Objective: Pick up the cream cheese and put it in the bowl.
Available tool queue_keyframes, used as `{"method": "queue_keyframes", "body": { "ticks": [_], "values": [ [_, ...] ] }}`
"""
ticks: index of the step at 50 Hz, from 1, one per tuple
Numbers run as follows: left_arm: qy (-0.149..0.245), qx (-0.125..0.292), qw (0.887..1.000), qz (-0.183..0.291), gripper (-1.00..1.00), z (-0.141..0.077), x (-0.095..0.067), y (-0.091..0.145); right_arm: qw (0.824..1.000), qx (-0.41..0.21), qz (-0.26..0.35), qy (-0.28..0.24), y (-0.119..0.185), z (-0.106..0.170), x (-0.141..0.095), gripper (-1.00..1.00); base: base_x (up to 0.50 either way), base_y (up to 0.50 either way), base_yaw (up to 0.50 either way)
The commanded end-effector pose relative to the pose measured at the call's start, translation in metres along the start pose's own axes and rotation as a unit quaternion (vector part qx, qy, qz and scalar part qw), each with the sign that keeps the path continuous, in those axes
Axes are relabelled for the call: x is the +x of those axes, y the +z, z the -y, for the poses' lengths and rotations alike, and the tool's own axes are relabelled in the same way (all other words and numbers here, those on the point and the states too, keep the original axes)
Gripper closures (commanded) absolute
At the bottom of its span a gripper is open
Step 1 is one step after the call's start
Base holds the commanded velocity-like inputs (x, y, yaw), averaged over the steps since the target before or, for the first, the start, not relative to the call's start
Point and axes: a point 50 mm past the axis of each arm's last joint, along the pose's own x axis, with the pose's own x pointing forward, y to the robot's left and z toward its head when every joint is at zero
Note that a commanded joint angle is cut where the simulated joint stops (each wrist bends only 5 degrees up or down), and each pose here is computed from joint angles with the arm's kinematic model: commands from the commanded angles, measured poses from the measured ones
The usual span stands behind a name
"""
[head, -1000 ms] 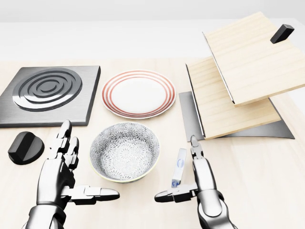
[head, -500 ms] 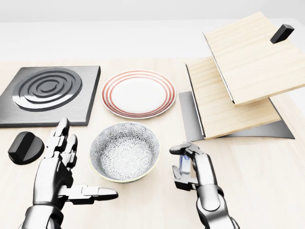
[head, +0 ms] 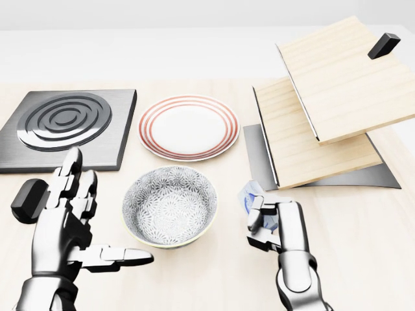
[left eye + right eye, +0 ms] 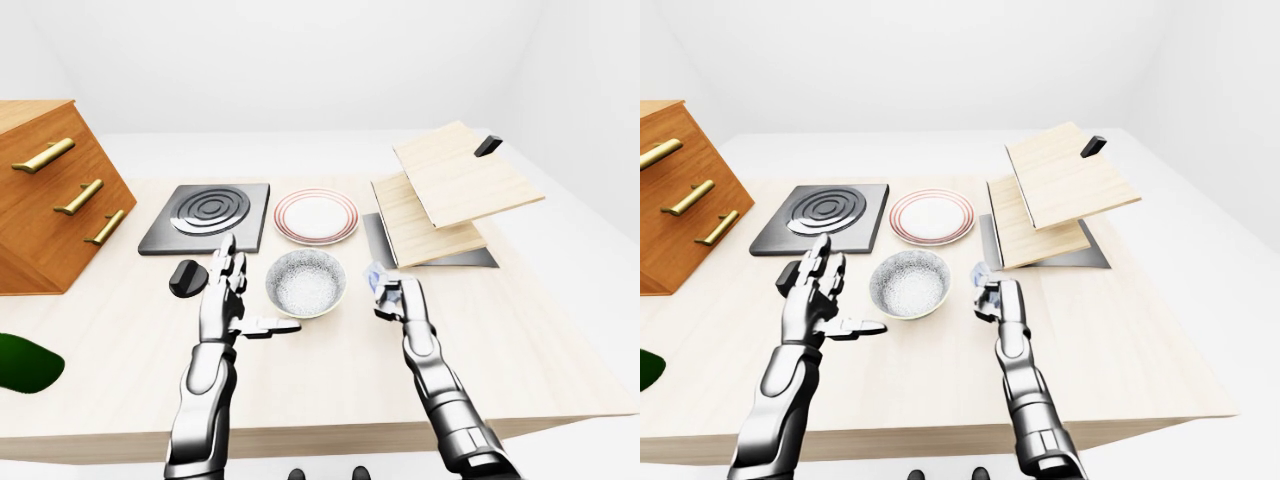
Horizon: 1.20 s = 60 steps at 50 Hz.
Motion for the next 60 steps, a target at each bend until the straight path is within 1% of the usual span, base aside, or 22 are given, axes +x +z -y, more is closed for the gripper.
{"method": "queue_keyframes", "body": {
  "ticks": [1,6,8,14,20,28,29,30,31,33,36,40,42,44,46,47,48,50,53,57,60],
  "values": [
    [0.002,-0.004,1.000,0.011,-1.00,-0.002,0.001,0.005,0.988,0.007,0.146,-0.045,0.056,0.024,-0.025,1.00,0.00,0.00,0.00],
    [0.003,-0.003,1.000,0.015,-1.00,-0.003,0.002,0.007,0.980,-0.003,0.195,-0.042,0.076,0.026,-0.038,1.00,0.00,0.00,0.00],
    [0.006,-0.002,1.000,0.018,-1.00,-0.005,0.003,0.009,0.976,-0.015,0.213,-0.051,0.083,0.027,-0.043,1.00,0.00,0.00,0.00],
    [0.013,-0.002,0.999,0.030,-1.00,-0.010,0.006,0.014,0.967,-0.012,0.249,-0.044,0.099,0.026,-0.052,1.00,0.00,0.00,0.00],
    [0.018,-0.001,0.999,0.041,-1.00,-0.014,0.008,0.020,0.961,-0.021,0.274,-0.044,0.110,0.026,-0.055,1.00,0.00,0.00,0.00],
    [0.026,0.005,0.999,0.039,-1.00,-0.019,0.014,0.020,0.963,-0.001,0.268,0.027,0.116,0.007,-0.038,1.00,0.00,0.00,0.00],
    [0.026,0.007,0.999,0.042,-1.00,-0.019,0.014,0.021,0.962,-0.001,0.268,0.050,0.119,0.000,-0.033,1.00,0.00,0.00,0.00],
    [0.026,0.007,0.999,0.042,-1.00,-0.019,0.014,0.021,0.962,-0.001,0.267,0.051,0.120,0.000,-0.033,1.00,0.00,0.00,0.00],
    [0.027,0.008,0.999,0.044,-1.00,-0.020,0.013,0.022,0.960,-0.008,0.271,0.067,0.124,-0.007,-0.031,1.00,0.00,0.00,0.00],
    [0.028,0.007,0.998,0.051,-1.00,-0.021,0.013,0.026,0.956,-0.034,0.281,0.081,0.127,-0.015,-0.031,1.00,0.00,0.00,0.00],
    [0.031,0.006,0.998,0.053,-1.00,-0.023,0.013,0.027,0.953,-0.061,0.285,0.086,0.129,-0.021,-0.030,1.00,0.00,0.00,0.00],
    [0.033,0.004,0.998,0.055,-1.00,-0.024,0.013,0.028,0.952,-0.090,0.272,0.105,0.125,-0.028,-0.023,1.00,0.00,0.00,0.00],
    [0.035,0.002,0.998,0.057,-1.00,-0.025,0.014,0.029,0.950,-0.129,0.262,0.112,0.120,-0.032,-0.018,1.00,0.00,0.00,0.00],
    [0.035,0.002,0.998,0.059,-1.00,-0.026,0.014,0.030,0.946,-0.152,0.258,0.123,0.119,-0.035,-0.015,1.00,0.00,0.00,0.00],
    [0.036,0.001,0.998,0.058,-1.00,-0.026,0.014,0.029,0.939,-0.181,0.261,0.129,0.120,-0.037,-0.014,1.00,0.00,0.00,0.00],
    [0.037,0.000,0.998,0.059,-1.00,-0.026,0.013,0.029,0.930,-0.208,0.270,0.137,0.124,-0.040,-0.016,1.00,0.00,0.00,0.00],
    [0.037,0.000,0.998,0.059,-1.00,-0.026,0.013,0.029,0.930,-0.210,0.268,0.137,0.123,-0.040,-0.016,1.00,0.00,0.00,0.00],
    [0.037,0.000,0.998,0.058,-1.00,-0.026,0.013,0.029,0.924,-0.231,0.270,0.139,0.124,-0.042,-0.015,1.00,0.00,0.00,0.00],
    [0.038,-0.001,0.997,0.062,-1.00,-0.026,0.013,0.031,0.911,-0.279,0.266,0.145,0.122,-0.046,-0.011,1.00,0.00,0.00,0.00],
    [0.039,-0.002,0.997,0.065,-1.00,-0.027,0.013,0.032,0.907,-0.302,0.251,0.152,0.117,-0.048,-0.007,1.00,0.00,0.00,0.00],
    [0.041,-0.003,0.997,0.066,-1.00,-0.028,0.013,0.033,0.902,-0.316,0.249,0.158,0.115,-0.050,-0.009,1.00,0.00,0.00,0.00]
  ]
}}
